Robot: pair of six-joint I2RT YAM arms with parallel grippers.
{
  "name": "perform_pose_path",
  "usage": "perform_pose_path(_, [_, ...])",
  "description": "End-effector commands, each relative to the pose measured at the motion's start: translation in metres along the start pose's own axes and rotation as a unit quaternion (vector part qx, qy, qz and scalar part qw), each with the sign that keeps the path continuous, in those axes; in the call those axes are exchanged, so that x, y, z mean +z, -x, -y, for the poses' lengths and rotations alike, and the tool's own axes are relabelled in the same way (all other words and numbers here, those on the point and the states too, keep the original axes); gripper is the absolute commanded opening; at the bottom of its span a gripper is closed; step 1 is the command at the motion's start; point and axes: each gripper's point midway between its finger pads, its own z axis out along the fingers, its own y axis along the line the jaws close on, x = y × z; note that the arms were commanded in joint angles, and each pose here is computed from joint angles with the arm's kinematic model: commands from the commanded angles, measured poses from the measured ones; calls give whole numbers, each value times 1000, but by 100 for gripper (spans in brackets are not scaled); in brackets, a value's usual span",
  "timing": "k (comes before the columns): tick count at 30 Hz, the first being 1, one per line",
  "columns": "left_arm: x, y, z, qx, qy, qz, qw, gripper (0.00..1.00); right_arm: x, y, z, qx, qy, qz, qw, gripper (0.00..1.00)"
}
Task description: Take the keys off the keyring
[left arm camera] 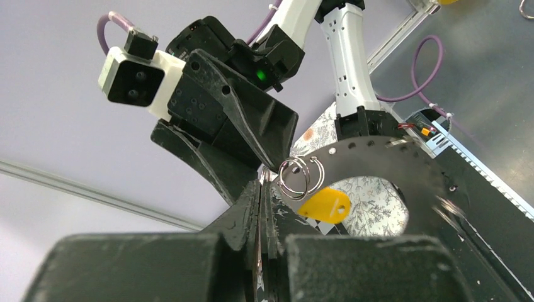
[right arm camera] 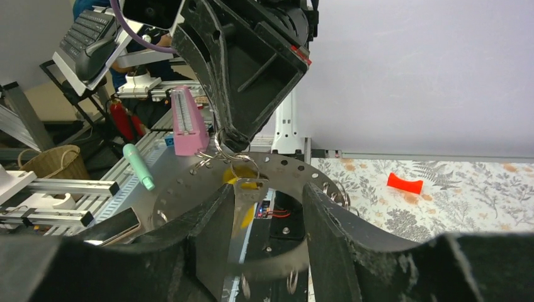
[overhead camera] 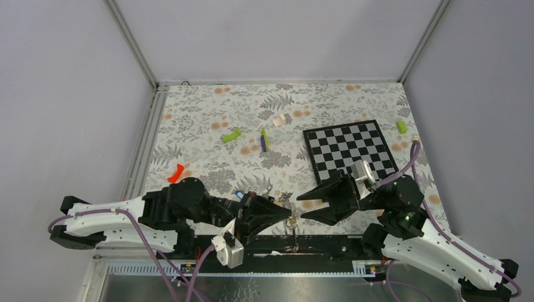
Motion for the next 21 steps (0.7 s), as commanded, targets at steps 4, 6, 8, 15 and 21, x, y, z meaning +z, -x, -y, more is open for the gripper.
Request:
perform_pose_path(4, [-4, 28, -28, 55, 36, 44, 997, 0, 4, 12, -9, -16, 30, 15, 999, 51])
perform_pose_path(6, [-5, 30, -25, 80, 24, 46, 995, 0, 4, 15, -9, -18, 30, 19, 999, 51])
perform_pose_path(8, [-5, 32, -25, 90, 19, 51, 994, 0, 4, 17, -10, -20, 31, 24, 999, 51])
perform_pose_path(15, [-1, 34, -23, 102, 13, 59, 993, 0, 8, 24, -15, -6, 47, 36, 998, 42])
perform_pose_path(21, [0, 35, -26, 110, 17, 60, 992, 0, 8, 19, -14, 4, 48, 28, 998, 36])
